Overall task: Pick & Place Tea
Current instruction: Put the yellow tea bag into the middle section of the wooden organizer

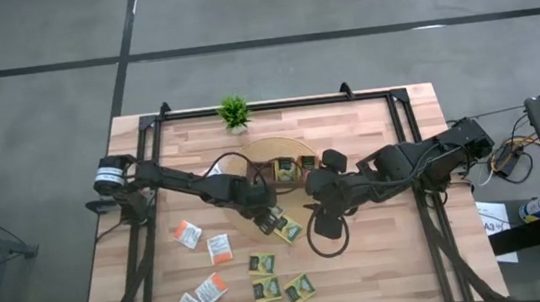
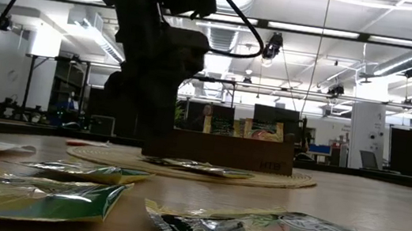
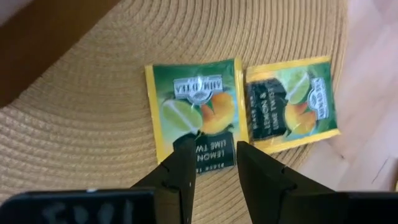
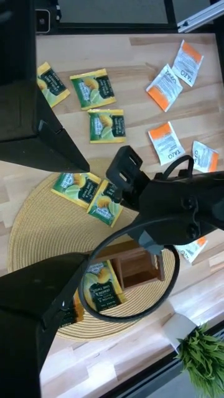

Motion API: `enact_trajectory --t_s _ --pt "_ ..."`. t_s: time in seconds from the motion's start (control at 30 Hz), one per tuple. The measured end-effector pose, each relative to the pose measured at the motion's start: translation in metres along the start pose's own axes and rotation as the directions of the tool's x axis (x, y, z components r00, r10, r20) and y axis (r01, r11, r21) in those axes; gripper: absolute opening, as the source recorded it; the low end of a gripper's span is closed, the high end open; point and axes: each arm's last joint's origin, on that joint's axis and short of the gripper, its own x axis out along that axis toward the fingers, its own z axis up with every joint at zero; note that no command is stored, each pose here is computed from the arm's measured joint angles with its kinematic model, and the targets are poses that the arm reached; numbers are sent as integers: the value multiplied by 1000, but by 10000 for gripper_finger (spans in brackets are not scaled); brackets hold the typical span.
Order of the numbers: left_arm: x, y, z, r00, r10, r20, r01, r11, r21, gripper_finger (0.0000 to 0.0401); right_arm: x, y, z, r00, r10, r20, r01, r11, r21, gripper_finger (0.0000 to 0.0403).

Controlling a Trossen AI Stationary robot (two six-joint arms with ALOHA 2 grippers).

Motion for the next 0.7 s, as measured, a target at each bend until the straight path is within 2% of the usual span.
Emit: enact_trajectory --t_s 0.3,0.57,0.7 --pt "0 0 0 999 -26 -30 25 999 -23 123 0 0 0 1000 -1 0 1 1000 3 219" --pt "0 -1 -2 993 -78 -85 77 997 -15 201 0 -1 0 1000 -8 4 8 1000 1 219" --pt "-7 -4 2 993 -67 -101 67 998 -4 229 0 -1 0 1000 -8 4 8 1000 0 219"
